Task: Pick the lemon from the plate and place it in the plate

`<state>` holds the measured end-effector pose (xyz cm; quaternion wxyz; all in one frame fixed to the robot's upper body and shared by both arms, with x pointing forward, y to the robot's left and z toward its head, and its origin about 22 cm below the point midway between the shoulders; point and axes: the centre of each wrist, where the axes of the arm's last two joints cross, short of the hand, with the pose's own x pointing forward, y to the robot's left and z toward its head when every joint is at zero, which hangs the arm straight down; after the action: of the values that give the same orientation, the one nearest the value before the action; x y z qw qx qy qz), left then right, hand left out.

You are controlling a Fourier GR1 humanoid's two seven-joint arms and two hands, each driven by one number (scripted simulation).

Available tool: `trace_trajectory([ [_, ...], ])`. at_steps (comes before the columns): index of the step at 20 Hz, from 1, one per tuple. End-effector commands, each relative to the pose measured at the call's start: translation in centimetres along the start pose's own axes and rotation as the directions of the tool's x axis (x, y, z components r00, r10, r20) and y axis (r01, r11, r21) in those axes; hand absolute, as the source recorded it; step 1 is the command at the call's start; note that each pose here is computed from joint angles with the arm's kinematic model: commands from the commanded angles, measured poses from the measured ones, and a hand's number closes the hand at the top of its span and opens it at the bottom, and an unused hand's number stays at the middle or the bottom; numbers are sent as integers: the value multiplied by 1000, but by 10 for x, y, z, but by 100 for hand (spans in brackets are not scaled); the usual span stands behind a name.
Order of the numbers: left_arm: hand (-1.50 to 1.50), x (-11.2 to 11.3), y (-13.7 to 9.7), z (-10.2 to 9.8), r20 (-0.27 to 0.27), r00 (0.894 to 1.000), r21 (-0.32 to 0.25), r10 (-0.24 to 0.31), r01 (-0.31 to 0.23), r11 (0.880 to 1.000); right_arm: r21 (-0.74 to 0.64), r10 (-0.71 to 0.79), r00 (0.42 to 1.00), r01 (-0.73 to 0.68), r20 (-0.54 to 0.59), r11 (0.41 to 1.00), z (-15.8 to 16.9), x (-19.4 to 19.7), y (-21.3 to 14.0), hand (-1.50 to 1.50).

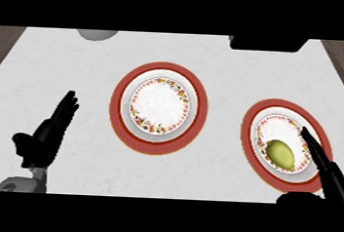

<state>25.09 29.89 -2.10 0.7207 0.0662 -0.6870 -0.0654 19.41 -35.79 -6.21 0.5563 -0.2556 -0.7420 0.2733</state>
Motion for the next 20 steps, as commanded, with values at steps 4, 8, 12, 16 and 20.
trace_trajectory([
  [4,0,-9,-2,-7,5,1000,1,8,-8,1000,19,-30,1000,30,1,999,-22,-6,12,-150],
  [8,0,7,11,-1,2,1000,-4,9,-9,1000,68,-8,997,3,77,998,-26,0,31,150],
  [12,0,6,3,-5,13,1000,17,0,0,1000,42,-15,993,10,113,999,-33,3,22,150],
  [16,0,-5,-1,-4,-2,1000,4,7,-7,1000,10,-2,989,1,145,1000,-29,-3,50,150],
  [20,0,5,15,-5,-5,1000,-7,-13,13,1000,105,223,970,-213,-96,971,-22,-10,25,150],
])
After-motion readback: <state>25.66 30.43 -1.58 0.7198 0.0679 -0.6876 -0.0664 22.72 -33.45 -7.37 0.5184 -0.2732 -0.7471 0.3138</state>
